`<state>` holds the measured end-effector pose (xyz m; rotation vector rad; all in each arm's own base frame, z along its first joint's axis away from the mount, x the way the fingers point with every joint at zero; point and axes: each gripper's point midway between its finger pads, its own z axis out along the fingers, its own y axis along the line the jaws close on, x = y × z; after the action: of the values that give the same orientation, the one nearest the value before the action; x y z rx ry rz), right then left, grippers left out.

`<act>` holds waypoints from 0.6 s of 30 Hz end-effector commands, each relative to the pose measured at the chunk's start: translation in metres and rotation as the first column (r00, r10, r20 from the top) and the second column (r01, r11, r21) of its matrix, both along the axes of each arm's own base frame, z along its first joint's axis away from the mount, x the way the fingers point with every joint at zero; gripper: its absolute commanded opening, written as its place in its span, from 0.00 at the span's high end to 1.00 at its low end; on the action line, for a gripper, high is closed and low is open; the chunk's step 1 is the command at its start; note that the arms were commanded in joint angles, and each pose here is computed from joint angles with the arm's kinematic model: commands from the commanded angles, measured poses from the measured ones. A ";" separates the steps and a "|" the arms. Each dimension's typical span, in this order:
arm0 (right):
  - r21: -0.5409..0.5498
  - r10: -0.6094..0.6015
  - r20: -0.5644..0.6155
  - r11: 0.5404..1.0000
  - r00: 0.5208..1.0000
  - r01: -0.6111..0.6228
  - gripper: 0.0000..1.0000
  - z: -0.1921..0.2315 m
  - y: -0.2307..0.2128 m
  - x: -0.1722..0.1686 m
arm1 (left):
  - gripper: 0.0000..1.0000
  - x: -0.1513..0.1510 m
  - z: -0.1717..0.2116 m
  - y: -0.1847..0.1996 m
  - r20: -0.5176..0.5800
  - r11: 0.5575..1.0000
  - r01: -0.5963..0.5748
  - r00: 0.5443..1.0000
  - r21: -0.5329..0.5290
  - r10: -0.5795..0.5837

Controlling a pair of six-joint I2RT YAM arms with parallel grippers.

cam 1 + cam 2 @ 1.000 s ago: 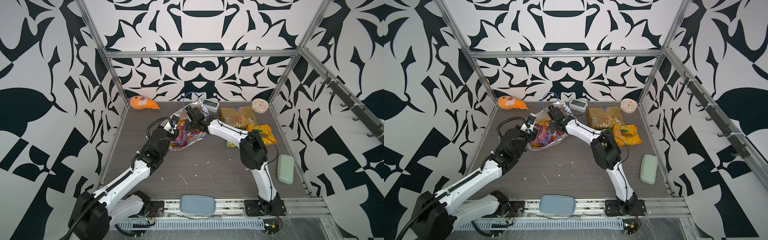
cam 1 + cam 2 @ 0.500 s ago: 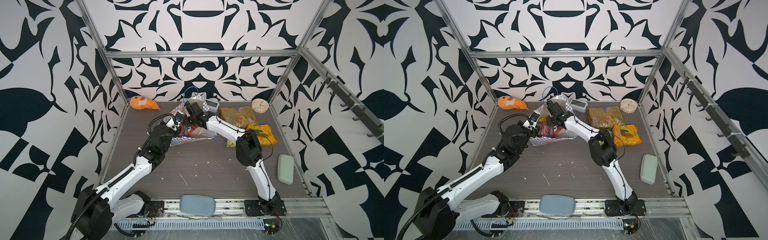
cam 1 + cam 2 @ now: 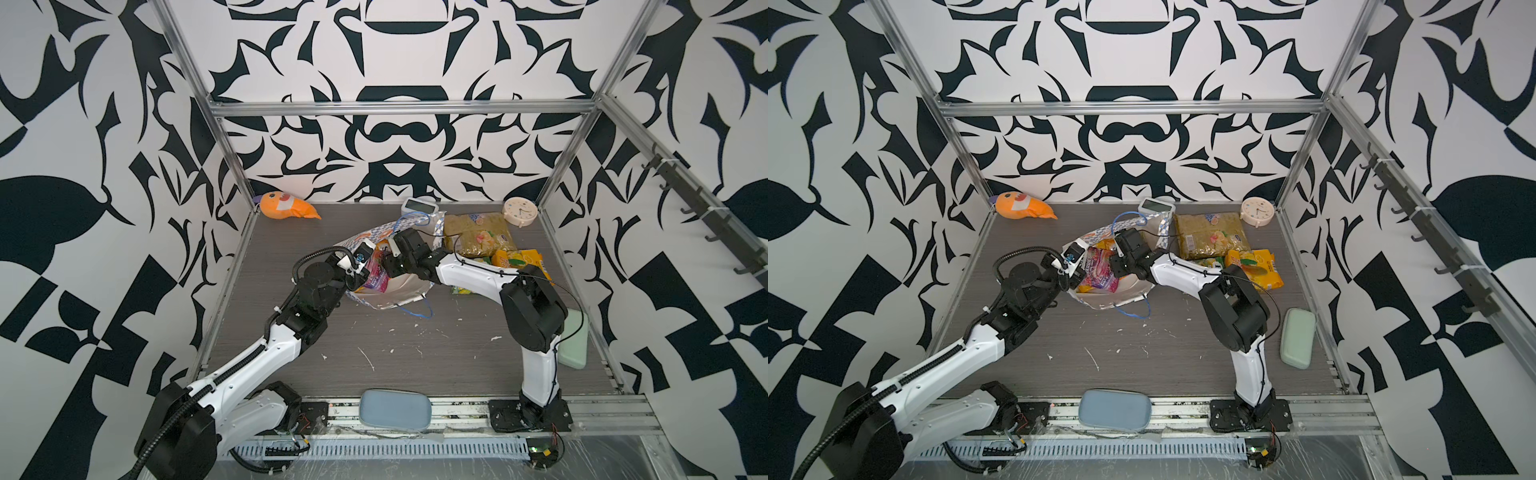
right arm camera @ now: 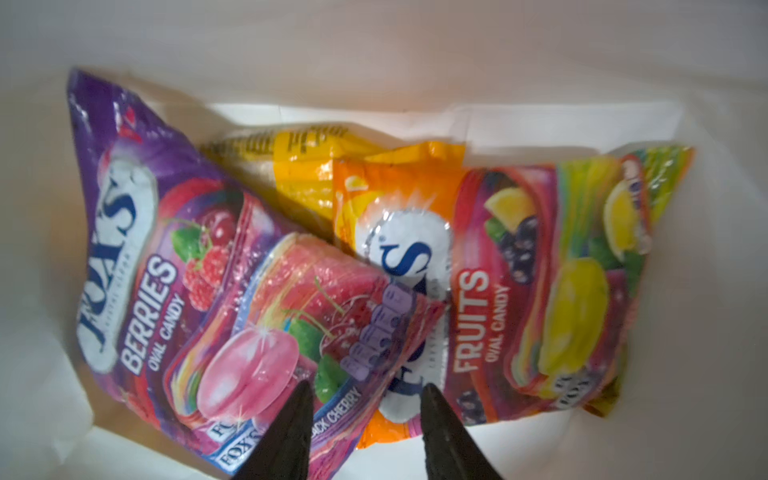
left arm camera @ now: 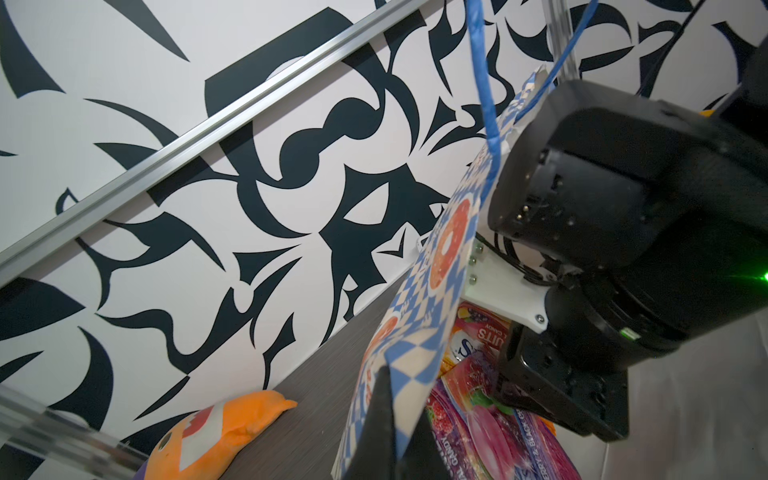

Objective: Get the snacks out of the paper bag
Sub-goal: 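Lower the right gripper into the bag toward the purple FOX'S Berries pack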

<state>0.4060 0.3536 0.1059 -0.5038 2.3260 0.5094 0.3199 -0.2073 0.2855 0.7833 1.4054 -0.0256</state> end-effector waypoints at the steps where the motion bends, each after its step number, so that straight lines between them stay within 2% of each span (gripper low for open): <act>1: 0.140 -0.011 0.114 0.990 0.993 -0.005 0.50 0.042 0.012 0.005 | 1.00 -0.013 0.013 -0.008 0.040 0.997 0.070 0.997 -0.020 -0.069; 4: 0.189 -0.005 0.117 0.982 0.993 -0.017 0.46 0.046 0.017 -0.001 | 1.00 -0.014 0.014 -0.006 0.034 0.998 0.058 0.998 -0.034 -0.057; 6: 0.196 0.000 0.133 0.980 0.991 -0.026 0.40 0.051 0.024 -0.006 | 1.00 -0.014 0.015 -0.004 0.036 0.998 0.046 0.998 -0.042 -0.044; 8: 0.186 0.009 0.155 0.982 0.988 -0.038 0.39 0.055 0.031 -0.009 | 1.00 -0.013 0.016 -0.003 0.037 0.998 0.039 0.999 -0.044 -0.037; 10: 0.173 -0.021 0.156 0.985 0.988 -0.006 0.38 0.057 0.030 -0.008 | 1.00 -0.013 0.017 -0.003 0.039 0.998 0.038 0.999 -0.044 -0.037; 13: 0.233 -0.090 0.133 0.971 0.987 0.057 0.35 0.059 0.023 -0.002 | 1.00 -0.013 0.018 -0.003 0.041 0.999 0.036 0.999 -0.041 -0.034; 18: 0.219 -0.177 0.071 0.963 0.982 0.158 0.34 0.041 0.008 0.013 | 1.00 -0.014 0.018 -0.002 0.048 0.999 0.030 0.998 -0.040 -0.028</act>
<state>0.3980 0.3708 0.1229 -0.3585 2.2253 0.6219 0.3133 -0.2078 0.2880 0.7833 1.4041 -0.0398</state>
